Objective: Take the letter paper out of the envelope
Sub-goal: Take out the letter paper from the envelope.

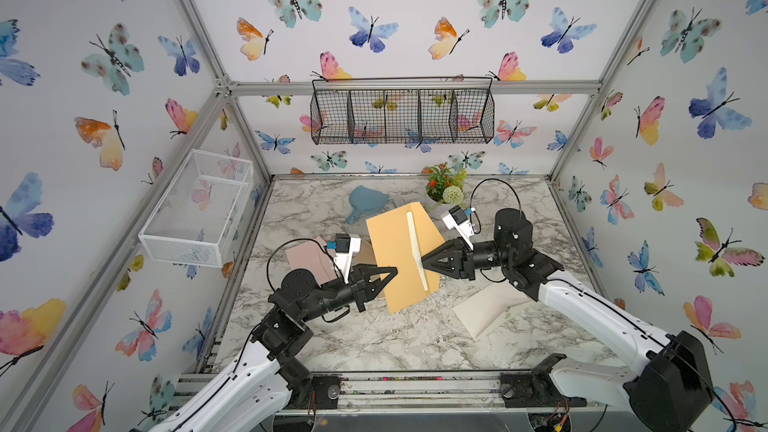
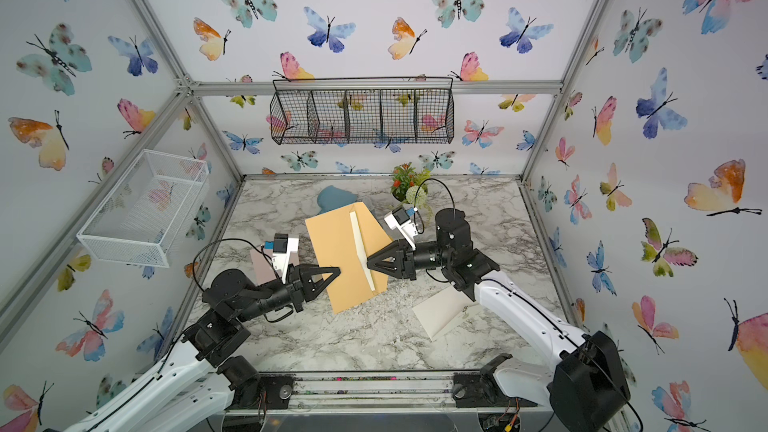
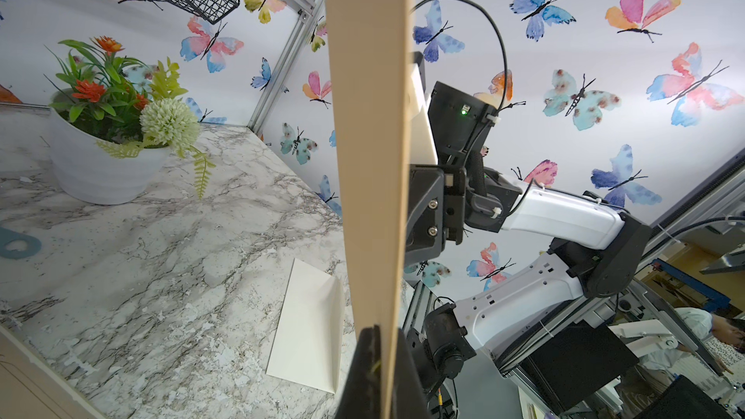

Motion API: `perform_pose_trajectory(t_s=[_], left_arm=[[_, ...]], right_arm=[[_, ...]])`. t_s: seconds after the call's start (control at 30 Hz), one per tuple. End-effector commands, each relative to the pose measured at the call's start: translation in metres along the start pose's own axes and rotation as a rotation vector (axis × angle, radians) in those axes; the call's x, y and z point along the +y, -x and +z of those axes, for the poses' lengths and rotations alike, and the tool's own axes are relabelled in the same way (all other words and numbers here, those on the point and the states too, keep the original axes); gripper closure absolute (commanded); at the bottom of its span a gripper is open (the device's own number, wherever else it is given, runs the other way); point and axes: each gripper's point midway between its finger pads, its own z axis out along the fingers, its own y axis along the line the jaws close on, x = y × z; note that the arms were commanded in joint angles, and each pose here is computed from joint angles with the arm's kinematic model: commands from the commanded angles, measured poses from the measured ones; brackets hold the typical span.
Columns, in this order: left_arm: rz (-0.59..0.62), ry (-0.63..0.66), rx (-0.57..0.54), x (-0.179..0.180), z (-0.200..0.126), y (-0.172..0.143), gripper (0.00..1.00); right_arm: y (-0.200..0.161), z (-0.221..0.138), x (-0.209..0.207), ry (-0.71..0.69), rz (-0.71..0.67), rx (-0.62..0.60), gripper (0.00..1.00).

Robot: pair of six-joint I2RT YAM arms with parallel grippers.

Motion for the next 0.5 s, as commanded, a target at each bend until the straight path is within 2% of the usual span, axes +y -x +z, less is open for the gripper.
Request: perform_pose_trajectory(t_s=[0.0, 0.13, 0.47], left_arm=[[0.019, -0.063, -0.012, -0.012, 0.0, 0.004, 1.0], [0.005, -0.077, -0.008, -0.011, 0.004, 0.001, 1.0], [0.03, -0.063, -0.008, -0.015, 0.0, 0.007, 1.0]], right_arm=[[-0.002, 0.003, 0.0, 0.029, 0.003, 0.007, 0.74], [-0.003, 0.004, -0.002, 0.026, 0.003, 0.013, 0.74], [-0.005, 0.0, -0.018, -0.094, -0.003, 0.014, 0.74]])
